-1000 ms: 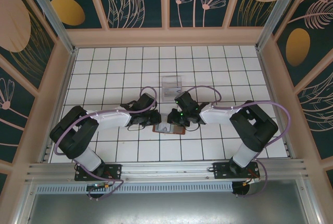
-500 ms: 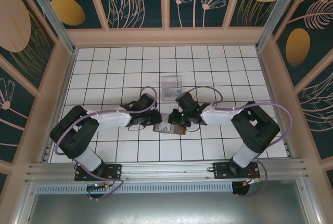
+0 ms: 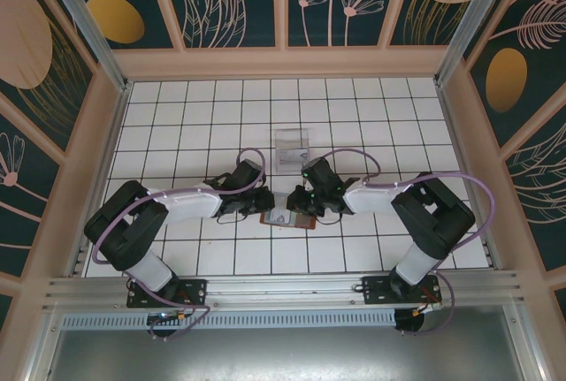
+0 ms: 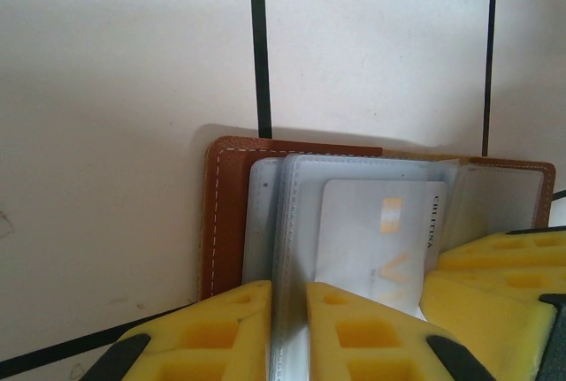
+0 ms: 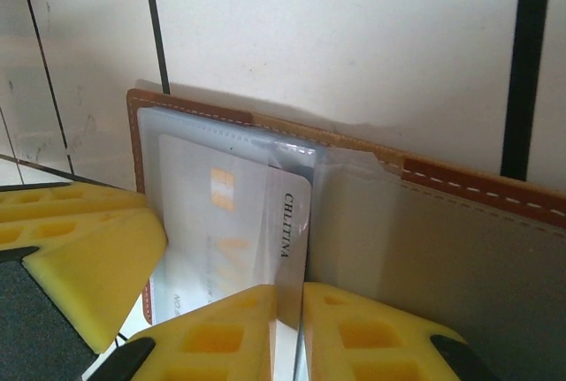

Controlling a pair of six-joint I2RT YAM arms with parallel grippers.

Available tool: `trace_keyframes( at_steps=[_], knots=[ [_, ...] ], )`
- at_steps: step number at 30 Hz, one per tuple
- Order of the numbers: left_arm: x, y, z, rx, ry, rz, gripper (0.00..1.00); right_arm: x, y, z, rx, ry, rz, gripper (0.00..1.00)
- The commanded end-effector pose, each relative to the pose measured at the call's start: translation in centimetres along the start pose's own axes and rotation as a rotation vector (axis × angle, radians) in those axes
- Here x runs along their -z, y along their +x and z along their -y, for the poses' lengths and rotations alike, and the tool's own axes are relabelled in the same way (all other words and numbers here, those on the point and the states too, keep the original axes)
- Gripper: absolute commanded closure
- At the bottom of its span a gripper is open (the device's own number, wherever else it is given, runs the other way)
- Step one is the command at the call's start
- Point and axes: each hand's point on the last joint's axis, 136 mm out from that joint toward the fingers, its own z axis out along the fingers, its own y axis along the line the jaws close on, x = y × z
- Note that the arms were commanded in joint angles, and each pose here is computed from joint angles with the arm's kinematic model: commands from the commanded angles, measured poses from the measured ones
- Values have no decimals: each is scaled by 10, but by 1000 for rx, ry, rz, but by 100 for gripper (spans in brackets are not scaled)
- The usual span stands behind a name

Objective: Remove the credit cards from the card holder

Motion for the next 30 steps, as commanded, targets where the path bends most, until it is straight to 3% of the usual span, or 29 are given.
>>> trace_keyframes(
  at_steps=[1, 17, 30],
  knots=[
    [-12, 60, -78, 66, -254, -186, 83, -8, 13, 7, -30, -24, -58, 82],
    [-16, 67, -83, 75, -258, -208, 83, -1, 15, -12, -34, -208, -77, 87],
    [-8, 58, -79, 71, -264, -169, 80, 11, 12, 0, -33, -170, -37, 95]
  ],
)
